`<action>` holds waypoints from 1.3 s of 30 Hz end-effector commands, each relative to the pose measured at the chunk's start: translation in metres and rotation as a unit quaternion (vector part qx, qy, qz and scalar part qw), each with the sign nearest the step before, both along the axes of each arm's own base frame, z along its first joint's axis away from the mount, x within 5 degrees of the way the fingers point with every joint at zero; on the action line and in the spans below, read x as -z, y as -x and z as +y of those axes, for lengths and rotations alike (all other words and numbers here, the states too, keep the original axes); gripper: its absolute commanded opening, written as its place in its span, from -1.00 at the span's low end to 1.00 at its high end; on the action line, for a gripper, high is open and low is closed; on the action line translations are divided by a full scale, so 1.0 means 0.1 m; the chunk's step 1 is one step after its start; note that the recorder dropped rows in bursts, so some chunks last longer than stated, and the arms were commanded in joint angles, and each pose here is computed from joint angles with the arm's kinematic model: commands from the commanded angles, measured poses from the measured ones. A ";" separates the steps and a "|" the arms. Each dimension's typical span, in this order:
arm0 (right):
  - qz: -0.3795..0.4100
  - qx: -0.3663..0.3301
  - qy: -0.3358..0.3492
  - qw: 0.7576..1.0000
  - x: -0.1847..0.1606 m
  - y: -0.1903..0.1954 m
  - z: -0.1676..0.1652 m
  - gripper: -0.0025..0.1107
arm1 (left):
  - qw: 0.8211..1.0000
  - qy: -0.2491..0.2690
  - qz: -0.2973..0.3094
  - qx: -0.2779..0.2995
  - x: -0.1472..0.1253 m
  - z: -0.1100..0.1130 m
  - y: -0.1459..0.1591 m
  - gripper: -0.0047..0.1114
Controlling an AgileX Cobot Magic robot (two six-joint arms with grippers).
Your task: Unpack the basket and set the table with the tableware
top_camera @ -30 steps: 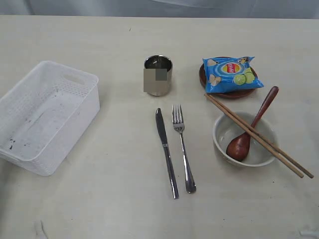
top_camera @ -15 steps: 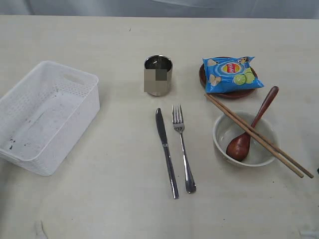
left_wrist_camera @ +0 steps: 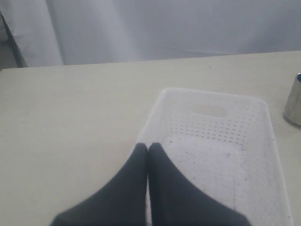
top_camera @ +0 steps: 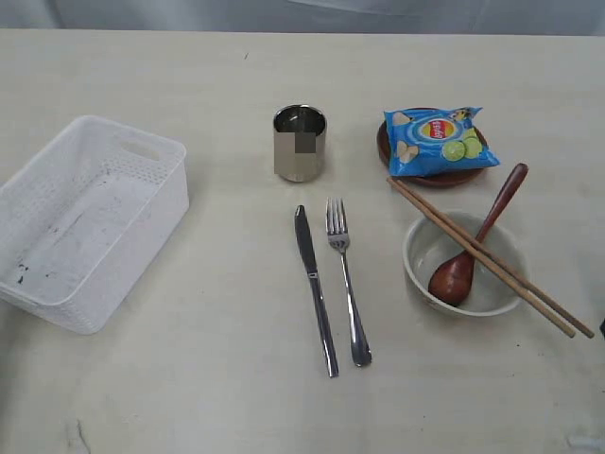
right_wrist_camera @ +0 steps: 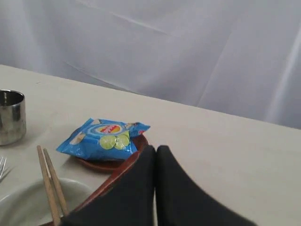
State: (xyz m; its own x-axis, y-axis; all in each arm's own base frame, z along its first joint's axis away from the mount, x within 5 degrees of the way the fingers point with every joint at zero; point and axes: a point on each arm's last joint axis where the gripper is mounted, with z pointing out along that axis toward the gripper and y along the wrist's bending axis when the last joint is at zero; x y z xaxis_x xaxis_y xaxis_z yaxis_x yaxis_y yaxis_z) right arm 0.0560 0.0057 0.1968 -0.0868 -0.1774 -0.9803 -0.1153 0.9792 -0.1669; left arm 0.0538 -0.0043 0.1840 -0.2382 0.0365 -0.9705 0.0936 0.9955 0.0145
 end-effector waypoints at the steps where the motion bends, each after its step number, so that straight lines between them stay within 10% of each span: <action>1: 0.029 0.008 -0.009 1.000 0.06 0.01 -0.01 -0.96 | 1.000 0.001 -0.006 0.004 0.00 0.00 0.00 -0.92; 39: 0.063 0.009 -0.014 0.998 0.12 0.02 -0.01 -0.96 | 1.000 0.001 -0.006 0.004 0.00 0.00 0.00 -0.92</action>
State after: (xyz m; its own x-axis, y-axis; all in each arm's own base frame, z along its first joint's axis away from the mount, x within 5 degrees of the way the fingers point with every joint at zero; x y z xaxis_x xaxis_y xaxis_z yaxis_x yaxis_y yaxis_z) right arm 0.0540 0.0052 0.1854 -0.2148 -0.1559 -0.9641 -0.1241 0.9835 -0.1313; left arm 0.0538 -0.0043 0.1840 -0.2382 0.0365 -0.9705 0.0936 0.9955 0.0145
